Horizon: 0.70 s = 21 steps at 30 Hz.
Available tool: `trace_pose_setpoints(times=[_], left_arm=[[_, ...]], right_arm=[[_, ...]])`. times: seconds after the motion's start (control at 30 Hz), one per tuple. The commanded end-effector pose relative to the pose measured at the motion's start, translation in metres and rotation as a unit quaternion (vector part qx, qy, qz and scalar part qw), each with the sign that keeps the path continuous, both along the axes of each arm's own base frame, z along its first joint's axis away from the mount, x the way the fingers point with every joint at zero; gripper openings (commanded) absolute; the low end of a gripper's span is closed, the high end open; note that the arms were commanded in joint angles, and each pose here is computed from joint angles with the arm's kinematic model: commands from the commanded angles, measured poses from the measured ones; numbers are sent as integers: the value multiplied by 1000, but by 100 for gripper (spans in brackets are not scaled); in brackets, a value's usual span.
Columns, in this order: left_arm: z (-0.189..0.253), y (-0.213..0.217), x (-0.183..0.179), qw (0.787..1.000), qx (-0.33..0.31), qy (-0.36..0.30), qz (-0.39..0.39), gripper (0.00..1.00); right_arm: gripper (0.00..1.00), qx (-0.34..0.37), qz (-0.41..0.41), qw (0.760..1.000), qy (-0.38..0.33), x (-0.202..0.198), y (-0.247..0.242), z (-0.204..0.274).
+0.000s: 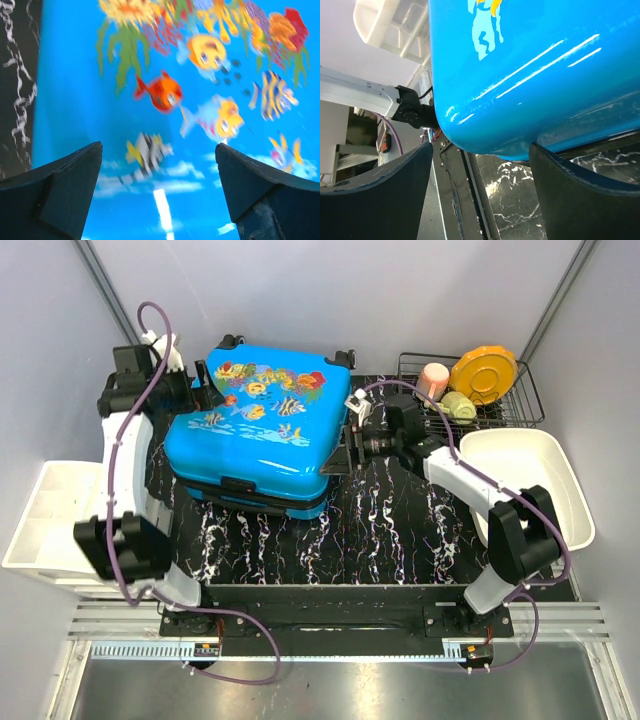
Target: Open, take out, and arrange the luggage
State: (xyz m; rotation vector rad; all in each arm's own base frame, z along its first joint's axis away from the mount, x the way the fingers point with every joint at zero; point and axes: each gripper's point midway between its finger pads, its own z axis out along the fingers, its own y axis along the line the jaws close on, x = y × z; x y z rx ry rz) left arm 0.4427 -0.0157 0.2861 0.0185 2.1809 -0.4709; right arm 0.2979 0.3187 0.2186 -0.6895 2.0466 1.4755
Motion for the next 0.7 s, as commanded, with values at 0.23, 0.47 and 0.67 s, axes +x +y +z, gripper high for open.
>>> trace_pose_setpoints(times=[0.23, 0.47, 0.67], left_arm=[[24, 34, -46, 999, 13, -19, 33, 99], [7, 35, 23, 999, -33, -11, -15, 99], [-27, 12, 55, 988, -131, 34, -70, 99]], right_arm=[[88, 11, 29, 991, -132, -3, 8, 45], [92, -52, -43, 982, -177, 14, -50, 45], [97, -111, -72, 958, -256, 19, -91, 43]])
